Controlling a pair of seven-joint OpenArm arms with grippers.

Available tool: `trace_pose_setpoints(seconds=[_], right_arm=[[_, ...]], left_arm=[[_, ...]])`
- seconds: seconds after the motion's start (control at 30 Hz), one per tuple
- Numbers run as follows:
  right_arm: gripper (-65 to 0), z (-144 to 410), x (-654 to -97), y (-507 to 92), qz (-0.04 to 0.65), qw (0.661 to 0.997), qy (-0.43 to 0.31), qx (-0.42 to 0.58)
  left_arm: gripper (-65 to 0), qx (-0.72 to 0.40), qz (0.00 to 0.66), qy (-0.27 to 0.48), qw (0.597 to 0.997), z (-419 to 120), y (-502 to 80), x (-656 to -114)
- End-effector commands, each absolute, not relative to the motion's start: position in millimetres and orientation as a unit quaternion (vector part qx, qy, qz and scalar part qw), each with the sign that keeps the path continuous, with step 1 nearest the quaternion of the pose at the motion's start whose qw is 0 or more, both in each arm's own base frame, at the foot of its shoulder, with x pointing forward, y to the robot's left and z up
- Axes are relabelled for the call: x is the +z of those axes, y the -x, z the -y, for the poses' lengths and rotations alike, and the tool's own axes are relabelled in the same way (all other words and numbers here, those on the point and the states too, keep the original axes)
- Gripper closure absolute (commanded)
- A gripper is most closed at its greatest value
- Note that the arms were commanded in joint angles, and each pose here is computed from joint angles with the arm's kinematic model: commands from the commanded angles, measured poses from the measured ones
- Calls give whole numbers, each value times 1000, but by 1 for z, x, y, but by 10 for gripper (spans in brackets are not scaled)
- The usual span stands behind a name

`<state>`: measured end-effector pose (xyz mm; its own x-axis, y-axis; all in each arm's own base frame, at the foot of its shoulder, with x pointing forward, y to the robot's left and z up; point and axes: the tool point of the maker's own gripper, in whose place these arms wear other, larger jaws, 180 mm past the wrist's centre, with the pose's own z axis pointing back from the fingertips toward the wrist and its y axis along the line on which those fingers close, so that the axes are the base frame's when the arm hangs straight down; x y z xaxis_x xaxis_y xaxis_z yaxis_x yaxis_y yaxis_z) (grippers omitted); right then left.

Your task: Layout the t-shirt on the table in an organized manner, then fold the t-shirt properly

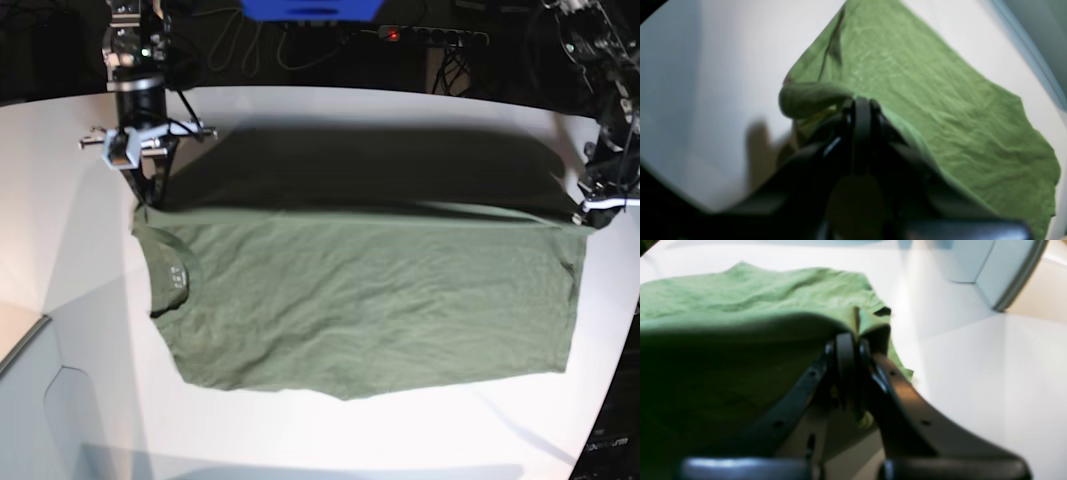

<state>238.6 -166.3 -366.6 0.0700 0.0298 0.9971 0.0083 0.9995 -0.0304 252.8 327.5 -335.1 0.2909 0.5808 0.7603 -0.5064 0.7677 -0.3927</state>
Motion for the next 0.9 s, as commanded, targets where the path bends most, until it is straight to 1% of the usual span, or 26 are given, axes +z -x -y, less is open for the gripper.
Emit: trace_pose_setpoints(seconds=[0.0,0.1,0.23,0.3,0.37,0.47,0.53,0.57,0.67,0.7,0.73,0.77,0.87], right_arm=[[0,171,-348,-237,711,703,21,2],[0,173,-340,-218,732,681,23,2],[0,173,-321,-194,769,638,26,5],[0,172,-303,-188,796,605,26,7],[0,170,-282,-185,820,571,27,11],[0,165,-245,-190,857,514,27,8],[0,162,-212,-202,887,460,27,8],[0,160,-199,-207,897,441,26,5],[0,156,-153,-225,933,359,28,-7],[0,155,-142,-231,939,342,26,-12],[0,154,-135,-236,942,334,26,-16],[0,154,-130,-243,942,334,26,-18],[0,153,-129,-261,935,353,22,-20]], left_arm=[[0,329,525,18,785,-340,-255,-312],[0,319,537,2,781,-343,-245,-296],[0,296,576,-21,761,-346,-239,-257],[0,293,592,-29,750,-349,-238,-242],[0,296,616,-23,730,-354,-245,-224],[0,308,661,10,684,-365,-257,-189],[0,301,694,39,653,-368,-268,-159],[0,296,707,55,639,-368,-273,-146],[0,272,748,96,598,-364,-290,-101],[0,265,760,107,584,-363,-294,-87],[0,263,767,115,574,-362,-296,-79],[0,261,776,119,562,-363,-299,-69],[0,258,789,130,542,-360,-304,-54]])
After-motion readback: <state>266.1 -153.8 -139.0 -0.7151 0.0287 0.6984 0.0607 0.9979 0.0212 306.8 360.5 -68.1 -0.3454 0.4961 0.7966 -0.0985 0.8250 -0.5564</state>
